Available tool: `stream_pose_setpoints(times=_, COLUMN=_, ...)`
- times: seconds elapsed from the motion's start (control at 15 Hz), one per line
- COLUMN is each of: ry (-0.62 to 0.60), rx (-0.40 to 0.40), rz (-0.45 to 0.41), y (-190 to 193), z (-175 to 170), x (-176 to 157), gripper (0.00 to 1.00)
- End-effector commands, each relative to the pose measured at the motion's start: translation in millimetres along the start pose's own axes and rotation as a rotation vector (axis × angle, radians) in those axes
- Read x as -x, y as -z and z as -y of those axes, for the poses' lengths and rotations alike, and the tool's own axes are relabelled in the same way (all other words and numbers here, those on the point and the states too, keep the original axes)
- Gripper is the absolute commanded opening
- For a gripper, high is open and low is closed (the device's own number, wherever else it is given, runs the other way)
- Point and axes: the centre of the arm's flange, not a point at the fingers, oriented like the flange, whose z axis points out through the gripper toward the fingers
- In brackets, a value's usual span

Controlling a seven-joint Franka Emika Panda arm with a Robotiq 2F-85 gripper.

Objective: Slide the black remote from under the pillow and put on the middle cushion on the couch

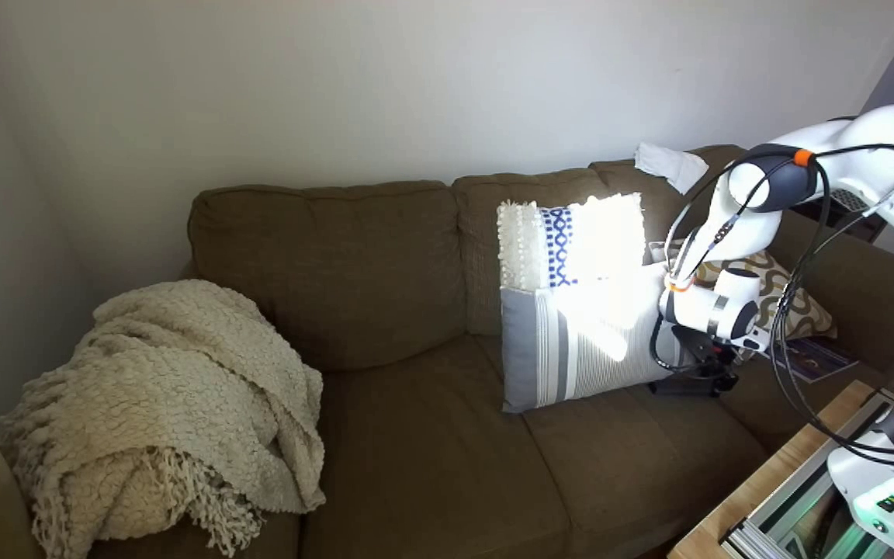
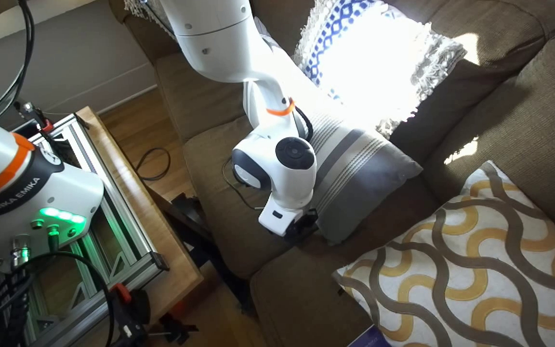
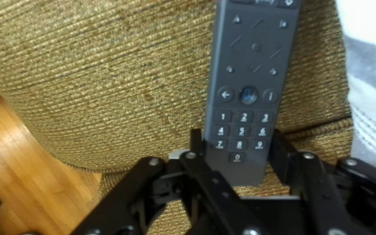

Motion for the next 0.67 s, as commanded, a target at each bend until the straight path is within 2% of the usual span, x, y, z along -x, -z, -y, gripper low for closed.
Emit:
stream_pose_setpoints(times=0.0, ry=0.0, rx=0.0, rz=0.0, y=0.0, z=0.1, x=-0.1, gripper=0.52)
stream_pose_setpoints(times=0.07, ry=0.0, rx=0.0, rz=0.0, y=0.1, z=0.1, x=-0.1, gripper=0.52)
stream_pose_setpoints(times=0.13, ry=0.013, rx=-0.016, rz=-0.026, y=0.5, z=-0.7, x=0.8, gripper=0.27)
stream_pose_setpoints(times=0.33, ry=0.086, rx=-0.072, rz=-0.083, y=5.6, z=-1.4, x=3.9, gripper=0.27)
stream_pose_setpoints(times=0.47, ry=0.17, rx=-0.089, rz=-0.069, y=7.7, z=-0.4, x=7.5, gripper=0.27)
stream_pose_setpoints(times=0.6, ry=0.213, rx=-0.057, rz=-0.028, y=6.7, z=0.7, x=9.8, gripper=0.27)
